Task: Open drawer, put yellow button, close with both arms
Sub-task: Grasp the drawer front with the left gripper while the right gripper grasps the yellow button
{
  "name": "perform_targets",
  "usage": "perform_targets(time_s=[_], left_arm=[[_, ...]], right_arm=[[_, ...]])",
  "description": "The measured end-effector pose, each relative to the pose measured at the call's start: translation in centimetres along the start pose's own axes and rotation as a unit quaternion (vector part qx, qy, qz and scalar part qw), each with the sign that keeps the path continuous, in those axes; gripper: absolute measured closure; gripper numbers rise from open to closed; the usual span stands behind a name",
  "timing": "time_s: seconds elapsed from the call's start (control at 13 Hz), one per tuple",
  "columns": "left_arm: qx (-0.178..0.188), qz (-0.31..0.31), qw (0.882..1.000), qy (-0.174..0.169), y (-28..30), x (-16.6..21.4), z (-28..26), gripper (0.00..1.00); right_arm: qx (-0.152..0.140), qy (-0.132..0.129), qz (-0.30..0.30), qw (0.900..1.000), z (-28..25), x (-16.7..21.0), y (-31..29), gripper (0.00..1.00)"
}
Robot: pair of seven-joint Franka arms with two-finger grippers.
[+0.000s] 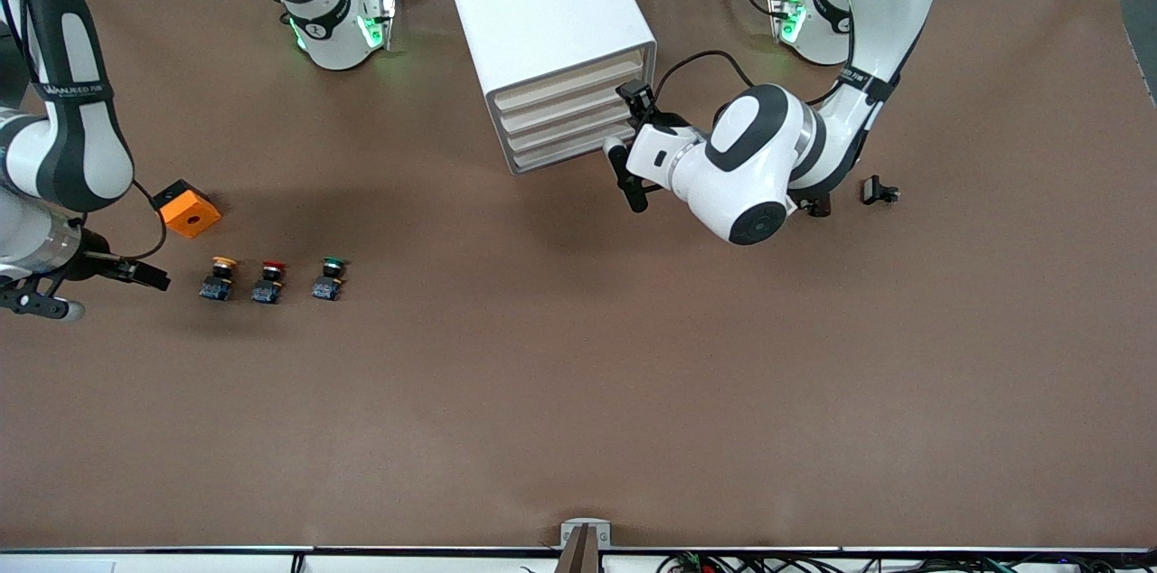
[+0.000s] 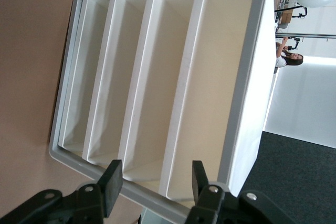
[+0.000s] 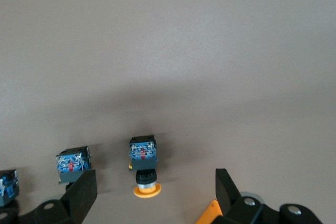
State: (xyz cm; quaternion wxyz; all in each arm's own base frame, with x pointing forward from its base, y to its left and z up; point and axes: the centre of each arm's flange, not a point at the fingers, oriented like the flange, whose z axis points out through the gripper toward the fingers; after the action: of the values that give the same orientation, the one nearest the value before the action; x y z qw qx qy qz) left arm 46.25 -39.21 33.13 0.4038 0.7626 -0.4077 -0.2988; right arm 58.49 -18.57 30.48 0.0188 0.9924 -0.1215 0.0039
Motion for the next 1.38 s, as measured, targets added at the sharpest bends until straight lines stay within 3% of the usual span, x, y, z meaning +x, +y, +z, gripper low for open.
perform_targets(time_s=[0.77, 1.38], left_arm=[[0.012, 0.020, 0.999, -0.033, 1.9, 2.7, 6.1, 0.33], [0.019, 0.025, 0.999, -0.041, 2.6, 3.6, 8.3, 0.43]], right_arm=[[0.012, 0.009, 0.004, 1.000, 7.8, -2.1, -1.4, 0.00], [0.016, -0.002, 0.012, 1.000, 11.8, -2.6, -1.6, 0.00]])
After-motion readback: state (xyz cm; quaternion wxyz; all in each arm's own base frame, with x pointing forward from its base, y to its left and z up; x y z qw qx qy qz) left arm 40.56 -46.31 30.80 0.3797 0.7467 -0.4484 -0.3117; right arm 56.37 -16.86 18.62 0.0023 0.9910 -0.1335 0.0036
